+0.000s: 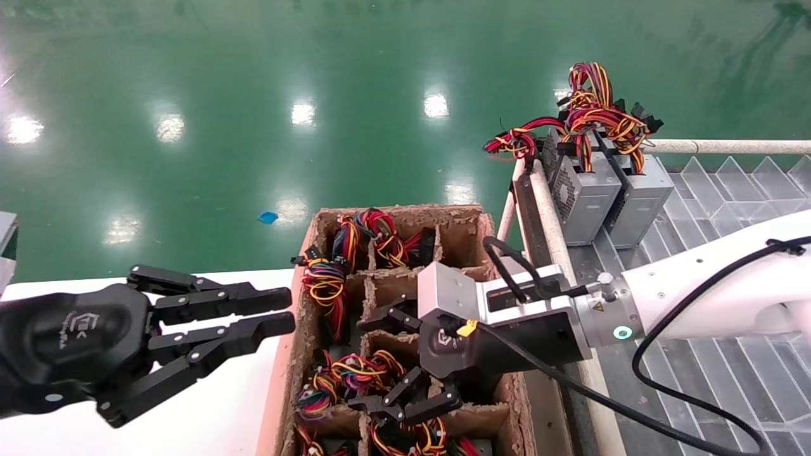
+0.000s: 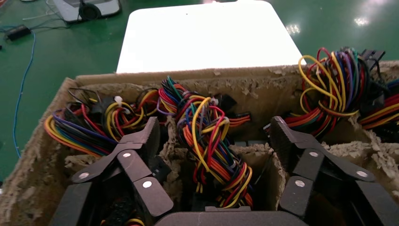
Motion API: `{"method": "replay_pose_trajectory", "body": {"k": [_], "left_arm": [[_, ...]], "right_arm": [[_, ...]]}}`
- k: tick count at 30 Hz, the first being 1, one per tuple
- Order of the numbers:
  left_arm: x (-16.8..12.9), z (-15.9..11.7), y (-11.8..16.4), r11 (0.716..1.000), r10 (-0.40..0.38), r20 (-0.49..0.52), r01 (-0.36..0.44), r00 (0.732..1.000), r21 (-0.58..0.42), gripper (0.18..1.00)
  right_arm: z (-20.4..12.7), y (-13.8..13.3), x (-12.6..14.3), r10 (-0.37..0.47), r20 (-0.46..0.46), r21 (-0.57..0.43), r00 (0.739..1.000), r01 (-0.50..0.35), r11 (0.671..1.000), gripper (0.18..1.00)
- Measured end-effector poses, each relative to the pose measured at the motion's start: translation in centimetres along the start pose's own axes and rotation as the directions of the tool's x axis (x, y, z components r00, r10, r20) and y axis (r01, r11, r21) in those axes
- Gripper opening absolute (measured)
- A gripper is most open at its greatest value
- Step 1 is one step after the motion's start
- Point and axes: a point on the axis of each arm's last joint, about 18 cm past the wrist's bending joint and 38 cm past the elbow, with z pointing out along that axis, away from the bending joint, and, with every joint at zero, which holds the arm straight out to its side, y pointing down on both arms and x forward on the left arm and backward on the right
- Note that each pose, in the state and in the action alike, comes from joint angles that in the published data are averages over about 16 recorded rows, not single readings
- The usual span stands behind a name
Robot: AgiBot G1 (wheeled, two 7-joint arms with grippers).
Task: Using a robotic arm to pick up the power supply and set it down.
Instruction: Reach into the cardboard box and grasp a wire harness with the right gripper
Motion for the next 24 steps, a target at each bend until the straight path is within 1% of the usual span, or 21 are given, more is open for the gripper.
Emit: {"method": "replay_pose_trajectory", "body": {"k": [2, 6, 8, 12, 14, 24], "left_arm": [[0.0, 0.0, 0.0, 1.0, 0.0, 0.0, 0.0, 1.0, 0.0, 0.336], [0.0, 0.0, 0.0, 1.0, 0.0, 0.0, 0.0, 1.0, 0.0, 0.272], [0.0, 0.0, 0.0, 1.0, 0.0, 0.0, 0.0, 1.0, 0.0, 0.256], [0.0, 0.0, 0.0, 1.0, 0.0, 0.0, 0.0, 1.0, 0.0, 0.221], [0.0, 0.0, 0.0, 1.0, 0.0, 0.0, 0.0, 1.0, 0.0, 0.213], [0.0, 0.0, 0.0, 1.0, 0.0, 0.0, 0.0, 1.0, 0.0, 0.192]], "right_arm": [[0.13, 0.12, 0.09, 0.001, -0.001, -0.009, 1.0, -0.001, 1.0, 0.883], [0.33, 0.24, 0.24, 0.002, -0.003, -0.018, 1.0, -0.002, 1.0, 0.808], [0.37, 0.26, 0.29, 0.002, -0.004, -0.021, 1.0, -0.002, 1.0, 0.779], [0.37, 0.26, 0.35, 0.0, -0.003, -0.026, 1.0, 0.0, 1.0, 0.679], [0.35, 0.24, 0.39, -0.002, -0.003, -0.03, 1.0, 0.002, 1.0, 0.642], [-0.06, 0.02, 0.61, -0.015, 0.002, -0.057, 1.0, 0.015, 0.998, 0.399]]}}
